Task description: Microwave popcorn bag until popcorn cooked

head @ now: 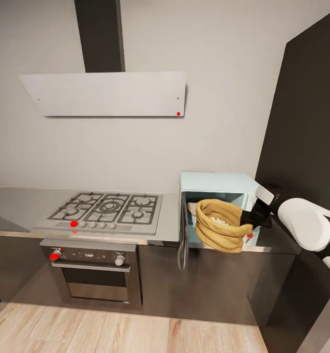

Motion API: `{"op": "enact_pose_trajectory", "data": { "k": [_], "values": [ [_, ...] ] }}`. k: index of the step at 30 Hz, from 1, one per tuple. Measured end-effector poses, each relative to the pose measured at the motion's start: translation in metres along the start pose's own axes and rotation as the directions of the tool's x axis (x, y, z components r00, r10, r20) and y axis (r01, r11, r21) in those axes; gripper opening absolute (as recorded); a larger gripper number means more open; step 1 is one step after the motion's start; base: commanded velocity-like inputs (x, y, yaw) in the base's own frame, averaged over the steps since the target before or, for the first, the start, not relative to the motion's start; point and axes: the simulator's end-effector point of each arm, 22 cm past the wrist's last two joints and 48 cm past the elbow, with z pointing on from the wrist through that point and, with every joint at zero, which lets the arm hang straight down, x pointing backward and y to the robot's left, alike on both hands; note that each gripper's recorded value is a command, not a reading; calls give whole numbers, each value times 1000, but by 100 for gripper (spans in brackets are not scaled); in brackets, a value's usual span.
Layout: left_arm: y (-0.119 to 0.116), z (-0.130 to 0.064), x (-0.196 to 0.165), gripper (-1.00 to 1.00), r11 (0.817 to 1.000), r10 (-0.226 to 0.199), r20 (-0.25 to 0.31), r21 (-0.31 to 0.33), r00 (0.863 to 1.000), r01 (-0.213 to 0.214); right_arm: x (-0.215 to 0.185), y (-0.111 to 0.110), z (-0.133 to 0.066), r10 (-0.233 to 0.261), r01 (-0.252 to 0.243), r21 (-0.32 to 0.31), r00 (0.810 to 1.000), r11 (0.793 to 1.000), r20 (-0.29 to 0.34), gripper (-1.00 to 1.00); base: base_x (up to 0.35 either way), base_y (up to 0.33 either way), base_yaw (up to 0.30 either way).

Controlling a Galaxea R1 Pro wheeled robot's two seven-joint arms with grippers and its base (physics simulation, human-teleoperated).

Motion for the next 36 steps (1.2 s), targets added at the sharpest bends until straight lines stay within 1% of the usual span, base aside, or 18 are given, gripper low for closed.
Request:
{"op": "enact_pose_trajectory", "data": {
  "k": [2, 7, 15, 29, 32, 34, 36],
  "values": [
    [0, 0, 0, 100, 1000, 0, 0, 0, 1000, 0, 0, -1, 0, 1, -1, 2, 1000, 1000, 1, -100, 23, 0, 0],
    [0, 0, 0, 100, 1000, 0, 0, 0, 1000, 0, -1, -1, -1, 2, -2, 2, 1000, 1000, 5, -100, 200, 0, 0],
    [0, 0, 0, 100, 1000, 0, 0, 0, 1000, 0, -2, -1, -1, 2, -2, 1, 1000, 1000, 5, -100, 24, 0, 0],
    [0, 0, 0, 100, 1000, 0, 0, 0, 1000, 0, -2, -1, -1, 3, -3, 0, 1000, 1000, 7, -100, 154, 0, 0],
    [0, 0, 0, 100, 1000, 0, 0, 0, 1000, 0, 1, -3, -1, -6, 7, 10, 1000, 1000, -6, -100, 137, 0, 0],
    [0, 0, 0, 100, 1000, 0, -1, -1, 1000, 0, 0, -9, 0, -19, 19, 35, 1000, 999, 1, -100, 249, 0, 0],
    [0, 0, 0, 100, 1000, 0, -1, -1, 1000, 0, -1, -11, 0, -23, 23, 44, 1000, 999, 2, -100, 93, 0, 0]
  ]
}}
